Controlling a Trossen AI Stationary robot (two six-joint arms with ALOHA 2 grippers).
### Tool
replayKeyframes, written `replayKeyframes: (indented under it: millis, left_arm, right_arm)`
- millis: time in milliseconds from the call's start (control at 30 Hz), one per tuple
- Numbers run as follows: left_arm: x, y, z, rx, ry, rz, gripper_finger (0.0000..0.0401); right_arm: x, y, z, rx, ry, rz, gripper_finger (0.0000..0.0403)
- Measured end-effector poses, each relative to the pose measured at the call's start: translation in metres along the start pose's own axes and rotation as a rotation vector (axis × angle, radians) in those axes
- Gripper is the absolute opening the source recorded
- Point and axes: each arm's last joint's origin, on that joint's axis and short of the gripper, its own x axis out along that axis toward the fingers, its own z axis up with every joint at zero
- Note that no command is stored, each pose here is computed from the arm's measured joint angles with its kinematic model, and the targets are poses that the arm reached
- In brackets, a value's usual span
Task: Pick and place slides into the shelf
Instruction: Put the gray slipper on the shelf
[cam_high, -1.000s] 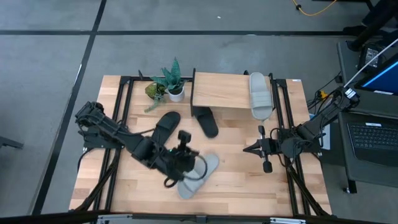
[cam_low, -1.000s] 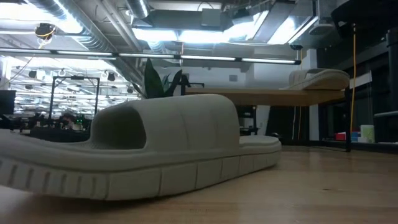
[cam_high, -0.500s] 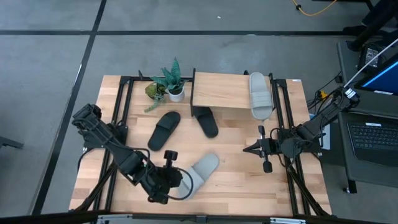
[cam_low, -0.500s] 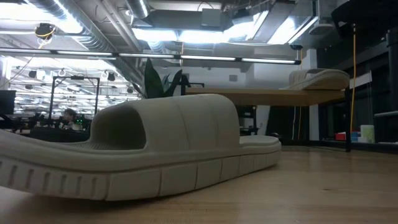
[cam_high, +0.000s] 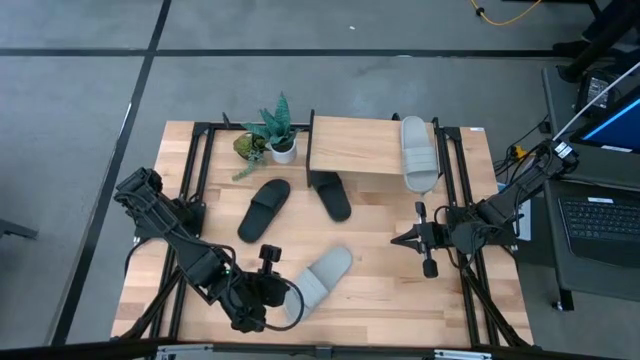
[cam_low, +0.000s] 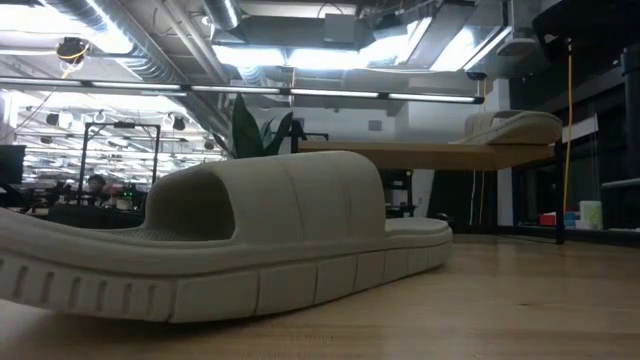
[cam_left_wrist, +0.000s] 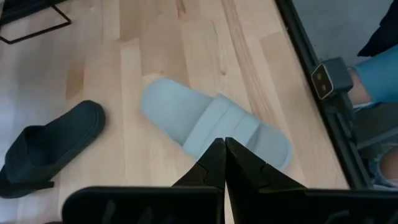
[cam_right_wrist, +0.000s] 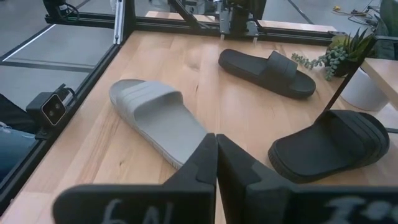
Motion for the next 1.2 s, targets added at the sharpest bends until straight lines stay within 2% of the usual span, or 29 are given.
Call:
replayKeyframes:
  millis: [533, 667, 833, 967, 1200]
  left_arm:
    - [0.002, 0.004, -0.006, 0.013, 0.062, 0.032, 0.0005]
    - [0.012, 0.005, -0.015, 0.018, 0.087, 0.061, 0.0041]
    - [0.031, 0.008, -0.032, 0.025, 0.089, 0.189, 0.0111]
    - [0.045, 0.010, -0.043, 0.022, 0.117, 0.187, 0.0155]
    - [0.050, 0.010, -0.047, 0.016, 0.129, 0.181, 0.0178]
  right_arm:
    - [0.000, 0.000, 0.001, 0.036, -0.011, 0.009, 0.0006]
    - [0.000, 0.001, 0.002, 0.037, -0.013, 0.010, 0.0006]
    - [0.000, 0.001, 0.002, 0.040, -0.017, 0.012, 0.0006]
    - [0.000, 0.001, 0.002, 0.040, -0.017, 0.012, 0.0006]
    - [0.000, 0.001, 0.002, 0.041, -0.011, 0.035, 0.0006]
